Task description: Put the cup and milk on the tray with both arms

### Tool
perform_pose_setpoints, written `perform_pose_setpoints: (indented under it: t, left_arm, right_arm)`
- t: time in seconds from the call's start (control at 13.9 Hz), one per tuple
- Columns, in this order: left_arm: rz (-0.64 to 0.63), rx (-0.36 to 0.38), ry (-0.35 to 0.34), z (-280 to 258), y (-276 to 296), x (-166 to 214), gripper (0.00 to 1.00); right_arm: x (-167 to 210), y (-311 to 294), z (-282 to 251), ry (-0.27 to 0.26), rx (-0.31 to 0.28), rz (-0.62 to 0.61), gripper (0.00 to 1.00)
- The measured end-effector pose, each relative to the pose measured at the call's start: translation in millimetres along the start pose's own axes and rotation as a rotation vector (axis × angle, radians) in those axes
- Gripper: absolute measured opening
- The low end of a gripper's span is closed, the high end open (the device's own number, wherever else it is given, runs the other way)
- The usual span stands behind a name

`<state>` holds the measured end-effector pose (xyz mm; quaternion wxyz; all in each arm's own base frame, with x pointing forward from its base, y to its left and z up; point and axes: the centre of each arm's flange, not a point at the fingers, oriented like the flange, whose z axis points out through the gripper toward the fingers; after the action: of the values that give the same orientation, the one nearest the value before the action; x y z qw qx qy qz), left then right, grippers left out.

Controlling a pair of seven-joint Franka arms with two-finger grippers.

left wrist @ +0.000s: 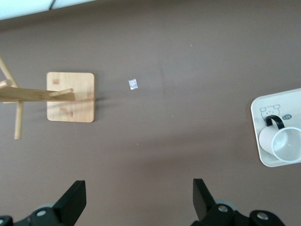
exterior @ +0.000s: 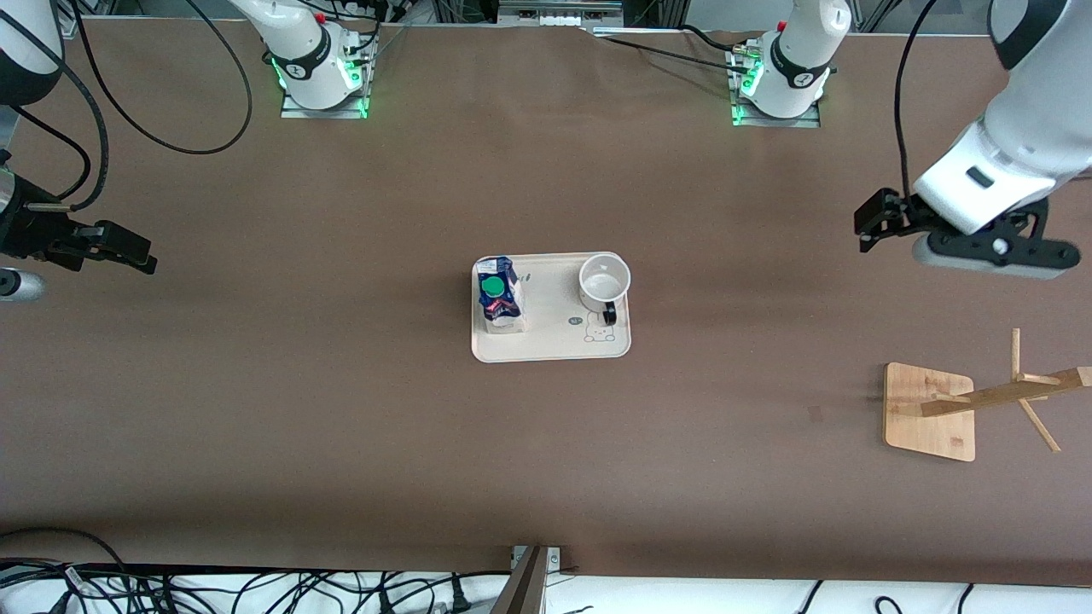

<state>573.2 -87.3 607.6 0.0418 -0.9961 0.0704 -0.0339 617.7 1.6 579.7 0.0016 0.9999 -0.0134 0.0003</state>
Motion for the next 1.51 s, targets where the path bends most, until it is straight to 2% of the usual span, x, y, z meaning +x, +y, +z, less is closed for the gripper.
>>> perform_pose_setpoints:
  t: [0.14,0.29,0.43,0.72,1.15,1.51]
  left_arm:
    - [-0.014,0.01,0.012,-2,-9,-24,1.0]
    - [-0.047,-0.018,0.006,1,-21,-33,1.0]
    - [-0.061,-0.028,-0.004,5,-36,-34,1.0]
    - [-0.013,-0.023,-0.019,5,-28,-36,1.0]
    - [-0.012,-0.022,-0.03,7,-26,-35,1.0]
    - [-0.009,-0.022,-0.041,6,-24,-36,1.0]
  right_arm:
    - [-2,-16,-3,0.007,-0.05,-0.038,1.0]
    - [-5,-39,-7,0.016,-0.103,-0.083,1.0]
    - [-9,-44,-11,0.013,-0.118,-0.093,1.0]
    - [-11,-33,-15,0.006,-0.119,-0.073,1.0]
    - [-8,27,-11,-0.01,-0.065,0.05,1.0]
    - [-8,27,-10,-0.012,-0.065,0.049,1.0]
